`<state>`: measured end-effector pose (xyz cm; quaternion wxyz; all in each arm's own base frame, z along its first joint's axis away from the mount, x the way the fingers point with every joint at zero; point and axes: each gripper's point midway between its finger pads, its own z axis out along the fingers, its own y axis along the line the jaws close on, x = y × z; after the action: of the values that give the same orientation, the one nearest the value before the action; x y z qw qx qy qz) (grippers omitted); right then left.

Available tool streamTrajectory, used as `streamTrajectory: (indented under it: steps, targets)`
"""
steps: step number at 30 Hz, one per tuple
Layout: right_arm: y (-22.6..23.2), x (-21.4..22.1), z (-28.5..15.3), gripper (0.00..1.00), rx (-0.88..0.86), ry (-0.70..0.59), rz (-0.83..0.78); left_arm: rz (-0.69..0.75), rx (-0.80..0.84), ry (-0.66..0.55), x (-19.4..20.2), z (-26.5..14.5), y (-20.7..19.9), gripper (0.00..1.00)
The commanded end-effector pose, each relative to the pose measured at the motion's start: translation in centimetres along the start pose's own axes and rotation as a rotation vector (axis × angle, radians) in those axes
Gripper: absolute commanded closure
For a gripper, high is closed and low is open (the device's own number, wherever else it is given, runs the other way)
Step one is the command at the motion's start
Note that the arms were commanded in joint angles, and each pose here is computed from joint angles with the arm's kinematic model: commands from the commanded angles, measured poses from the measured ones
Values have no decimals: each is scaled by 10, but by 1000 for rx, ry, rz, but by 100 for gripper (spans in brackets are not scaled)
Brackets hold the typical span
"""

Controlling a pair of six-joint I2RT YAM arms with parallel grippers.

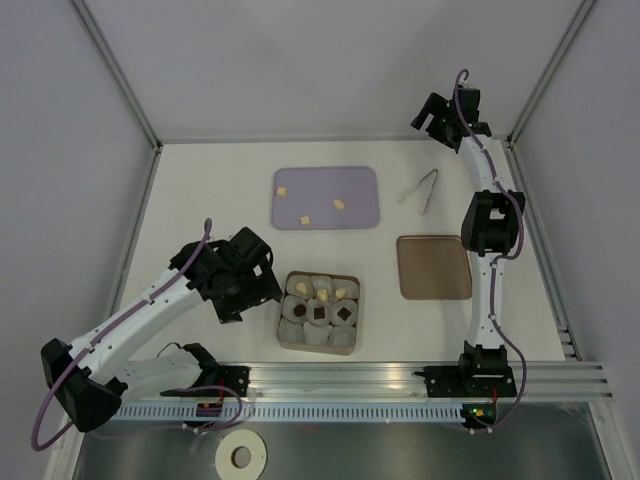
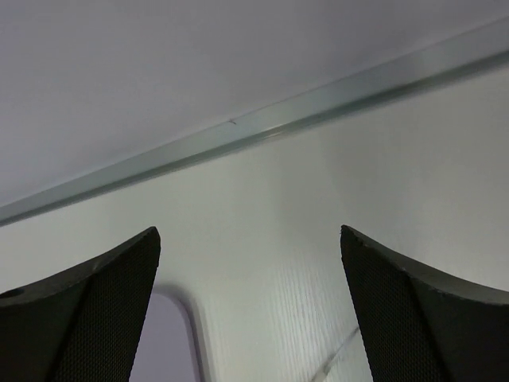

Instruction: Pack the chocolate

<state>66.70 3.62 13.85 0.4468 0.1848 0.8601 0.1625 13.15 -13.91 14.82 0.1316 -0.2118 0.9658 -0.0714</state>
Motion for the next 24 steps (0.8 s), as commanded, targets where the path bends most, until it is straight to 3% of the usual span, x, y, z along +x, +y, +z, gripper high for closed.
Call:
streamTrajectory:
  steps: [1, 5, 10, 15, 19, 22, 24]
  targets:
    - [53, -1, 21, 2, -223, -46, -66, 46, 18, -9, -1, 7, -3, 0]
    - [35, 19, 41, 2, -160, -34, -16, 51, 9, 8, 3, 12, -1, 0]
    - [-14, 80, 43, 2, 6, 141, -31, 62, 1, 11, 4, 15, 1, 0]
    - [-53, 70, 8, 2, 208, 91, -94, 66, 14, 15, 5, 14, -1, 0]
    - [-88, 79, -19, 2, 354, 159, -131, 60, 37, 5, 4, 9, -3, 0]
    - [-94, 88, -41, 2, 373, 210, -181, 57, 52, -4, 3, 6, -3, 0]
    - [-106, 74, -64, 2, 376, 188, -125, 53, 56, -11, 2, 6, -2, 0]
